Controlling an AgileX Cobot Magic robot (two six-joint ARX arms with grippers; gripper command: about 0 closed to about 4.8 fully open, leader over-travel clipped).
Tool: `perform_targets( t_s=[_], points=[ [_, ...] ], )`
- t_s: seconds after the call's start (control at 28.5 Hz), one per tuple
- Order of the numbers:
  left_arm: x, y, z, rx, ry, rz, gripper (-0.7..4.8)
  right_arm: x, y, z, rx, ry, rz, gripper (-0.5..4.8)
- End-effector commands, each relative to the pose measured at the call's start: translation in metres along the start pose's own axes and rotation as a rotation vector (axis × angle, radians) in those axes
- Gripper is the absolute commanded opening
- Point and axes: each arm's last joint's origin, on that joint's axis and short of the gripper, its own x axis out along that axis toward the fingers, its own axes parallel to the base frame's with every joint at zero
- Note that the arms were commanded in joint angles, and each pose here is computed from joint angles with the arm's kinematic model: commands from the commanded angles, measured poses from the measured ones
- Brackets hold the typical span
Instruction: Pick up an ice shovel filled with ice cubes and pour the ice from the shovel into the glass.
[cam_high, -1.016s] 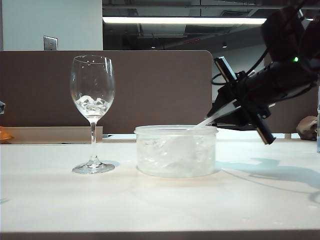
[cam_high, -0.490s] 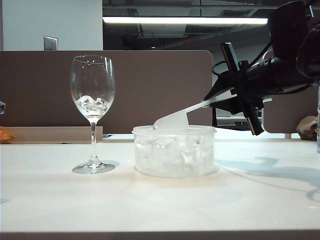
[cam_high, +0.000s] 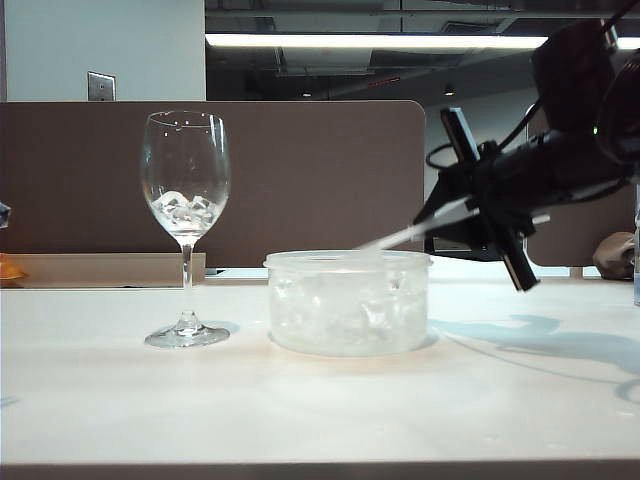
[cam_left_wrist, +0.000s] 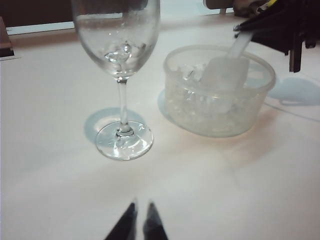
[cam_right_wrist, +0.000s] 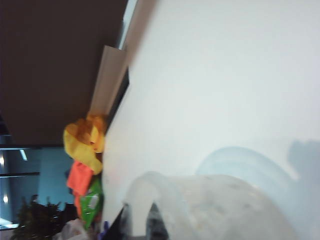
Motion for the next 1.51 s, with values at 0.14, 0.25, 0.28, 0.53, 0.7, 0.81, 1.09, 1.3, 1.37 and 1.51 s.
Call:
perform_targets(
  t_s=[0.14, 0.25, 0.28, 0.53, 0.7, 0.81, 1.09, 1.3, 1.37, 1.51],
  points=[
    [0.0, 0.0, 0.0, 0.004, 0.001, -0.002, 0.29, 0.002, -0.01, -0.006, -0.025, 0.034, -0.045, -0.06],
    [0.0, 0.0, 0.0, 0.004, 0.001, -0.002, 0.29, 0.003, -0.011, -0.006, -0.038, 0.044, -0.05, -0.06],
    [0.0, 0.0, 0.0, 0.004, 0.001, -0.002, 0.29, 0.003, -0.011, -0.006, -0.038, 0.043, -0.048, -0.06],
    [0.0, 0.0, 0.0, 0.004, 0.001, -0.002, 0.29, 0.003, -0.005, -0.003, -0.056, 0.016, 0.016, 1.6],
    [0.0, 0.0, 0.0, 0.004, 0.001, -0.002, 0.29, 0.002, 0.0, 0.0, -0.063, -0.015, 0.053, 2.54],
    [0.0, 0.0, 0.0, 0.004, 0.001, -0.002, 0.29, -0.001, 0.002, 0.003, -0.058, -0.052, 0.044, 2.75],
    [0.0, 0.0, 0.0, 0.004, 0.001, -0.002, 0.29, -0.027, 0.008, 0.037, -0.06, -0.201, 0.025, 2.71],
    [0.0, 0.0, 0.0, 0.004, 0.001, -0.002, 0.29, -0.043, -0.004, 0.061, -0.128, -0.176, 0.001, -0.05],
    [0.0, 0.0, 0.0, 0.004, 0.001, -0.002, 0.29, -0.044, -0.004, 0.062, -0.13, -0.176, 0.004, -0.05],
    [0.0, 0.0, 0.0, 0.004, 0.0, -0.002, 0.29, -0.044, -0.003, 0.063, -0.138, -0.184, 0.014, -0.04]
  ],
)
